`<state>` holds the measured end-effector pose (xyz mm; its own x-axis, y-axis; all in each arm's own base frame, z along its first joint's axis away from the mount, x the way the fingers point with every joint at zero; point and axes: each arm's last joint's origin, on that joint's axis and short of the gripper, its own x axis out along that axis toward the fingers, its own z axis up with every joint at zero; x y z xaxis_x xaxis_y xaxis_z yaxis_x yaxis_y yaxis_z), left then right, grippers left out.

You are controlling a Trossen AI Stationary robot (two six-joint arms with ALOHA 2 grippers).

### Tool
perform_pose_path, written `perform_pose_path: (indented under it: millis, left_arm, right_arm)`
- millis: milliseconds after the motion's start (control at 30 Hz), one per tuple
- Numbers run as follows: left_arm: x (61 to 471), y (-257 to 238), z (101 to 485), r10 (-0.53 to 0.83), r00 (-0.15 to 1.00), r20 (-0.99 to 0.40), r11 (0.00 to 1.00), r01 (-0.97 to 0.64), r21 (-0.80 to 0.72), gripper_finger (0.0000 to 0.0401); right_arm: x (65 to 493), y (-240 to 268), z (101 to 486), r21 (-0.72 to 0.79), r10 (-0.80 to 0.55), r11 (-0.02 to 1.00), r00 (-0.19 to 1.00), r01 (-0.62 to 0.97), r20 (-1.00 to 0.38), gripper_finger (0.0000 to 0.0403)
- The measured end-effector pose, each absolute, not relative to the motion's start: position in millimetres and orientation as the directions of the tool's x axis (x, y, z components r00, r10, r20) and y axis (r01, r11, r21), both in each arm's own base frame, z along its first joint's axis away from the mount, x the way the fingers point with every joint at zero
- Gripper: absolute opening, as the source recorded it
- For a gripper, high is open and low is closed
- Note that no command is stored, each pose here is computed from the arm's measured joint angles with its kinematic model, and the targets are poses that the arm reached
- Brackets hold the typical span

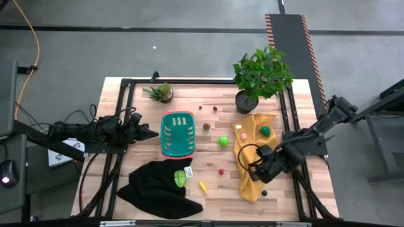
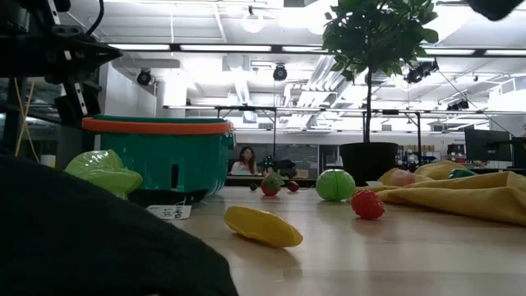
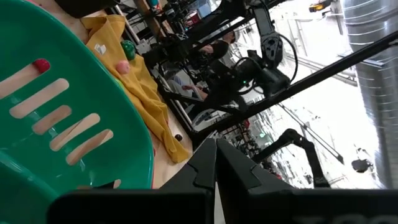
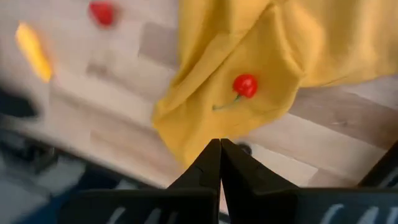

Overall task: Pick and placing Produce into tupperware
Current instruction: Put the bottom red cherry in the green basket

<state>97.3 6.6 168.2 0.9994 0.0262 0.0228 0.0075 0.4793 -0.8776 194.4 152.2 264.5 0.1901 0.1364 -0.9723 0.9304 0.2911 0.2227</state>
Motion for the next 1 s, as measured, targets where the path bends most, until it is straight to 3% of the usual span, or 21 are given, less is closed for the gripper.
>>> perform_pose_path:
  millis: [167, 300, 600, 1000]
  left_arm:
    - [97.3, 6.6, 168.1, 0.026, 0.999, 0.023, 0.474, 0.007, -0.880, 0.0001]
    - [97.3, 6.5, 168.1, 0.026, 0.999, 0.023, 0.474, 0.008, -0.880, 0.0001]
    - [97.3, 6.6, 168.1, 0.026, 0.999, 0.023, 0.474, 0.008, -0.881, 0.0001]
    - [97.3, 6.6, 168.2, 0.026, 0.999, 0.023, 0.471, 0.008, -0.882, 0.0001]
  right_arm:
    - [195.3, 162.5, 253.2, 0.198, 0.050, 0.132, 0.193, 0.971, -0.980, 0.0006]
    - [191.9, 174.4, 244.1, 0.165, 0.029, 0.066, 0.163, 0.984, -0.986, 0.0033]
    - [196.0, 183.8, 226.3, 0.087, 0.004, 0.059, 0.087, 0.994, -0.996, 0.0102]
    - [206.1, 189.0, 216.0, 0.127, -0.014, 0.078, 0.128, 0.989, -0.992, 0.0108]
